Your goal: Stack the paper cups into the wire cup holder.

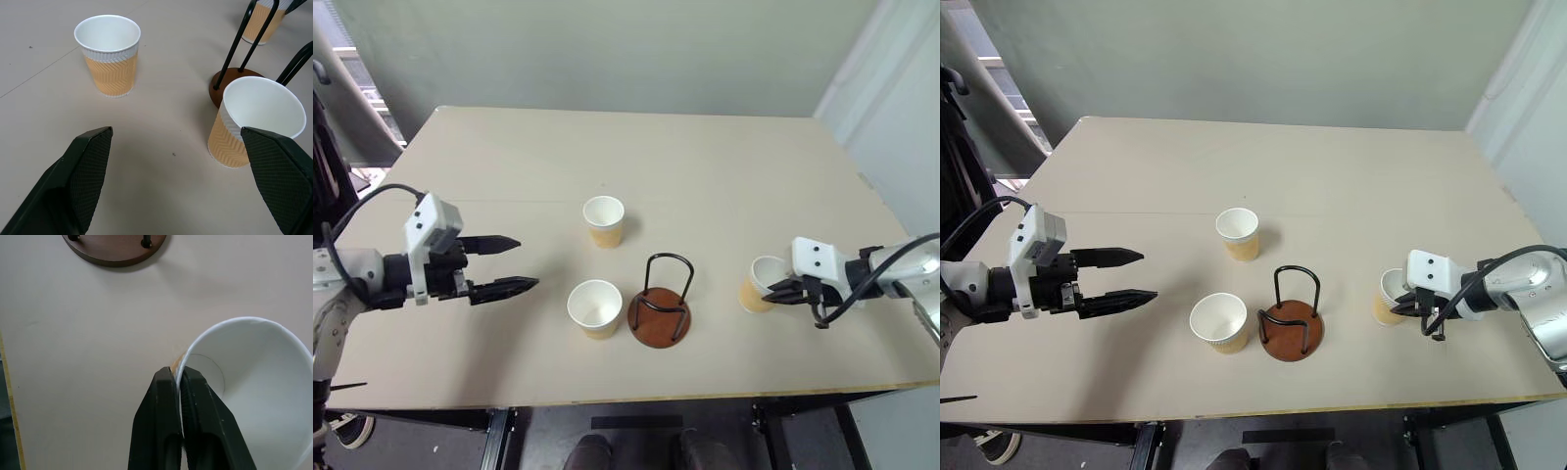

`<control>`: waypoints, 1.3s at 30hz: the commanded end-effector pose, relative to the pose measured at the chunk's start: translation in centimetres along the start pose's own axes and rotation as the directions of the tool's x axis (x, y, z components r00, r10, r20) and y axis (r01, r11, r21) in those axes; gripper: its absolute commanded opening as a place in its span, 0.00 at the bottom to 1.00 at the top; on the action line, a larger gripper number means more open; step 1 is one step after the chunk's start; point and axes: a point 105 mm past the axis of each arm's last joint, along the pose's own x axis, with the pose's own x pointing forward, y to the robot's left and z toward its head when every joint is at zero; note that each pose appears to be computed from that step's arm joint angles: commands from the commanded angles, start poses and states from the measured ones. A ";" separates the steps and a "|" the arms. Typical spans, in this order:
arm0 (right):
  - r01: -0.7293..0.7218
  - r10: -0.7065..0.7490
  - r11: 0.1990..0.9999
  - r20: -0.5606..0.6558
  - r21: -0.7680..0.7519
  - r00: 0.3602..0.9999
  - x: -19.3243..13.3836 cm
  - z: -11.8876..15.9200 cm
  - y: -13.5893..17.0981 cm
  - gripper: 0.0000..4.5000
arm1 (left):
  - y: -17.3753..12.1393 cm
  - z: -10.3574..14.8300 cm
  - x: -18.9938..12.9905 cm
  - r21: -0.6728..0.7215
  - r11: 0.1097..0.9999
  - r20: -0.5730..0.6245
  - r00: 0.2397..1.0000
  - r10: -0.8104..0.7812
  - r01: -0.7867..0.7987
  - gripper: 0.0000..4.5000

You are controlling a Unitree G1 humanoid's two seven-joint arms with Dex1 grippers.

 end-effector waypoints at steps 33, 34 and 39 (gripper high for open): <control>-0.149 0.270 0.933 0.365 -0.327 0.891 0.4 13.9 2.8 0.01 | -0.5 0.9 -0.4 0.044 0.999 0.016 1.000 0.009 -0.010 1.00; -0.148 0.269 0.933 0.360 -0.329 0.893 0.4 13.8 2.8 0.01 | -0.5 0.9 -0.3 0.045 0.999 0.015 1.000 0.006 -0.007 1.00; -0.144 0.259 0.934 0.345 -0.327 0.902 0.7 13.6 2.8 0.22 | -0.8 1.0 -0.2 0.049 0.999 0.005 1.000 -0.017 0.017 1.00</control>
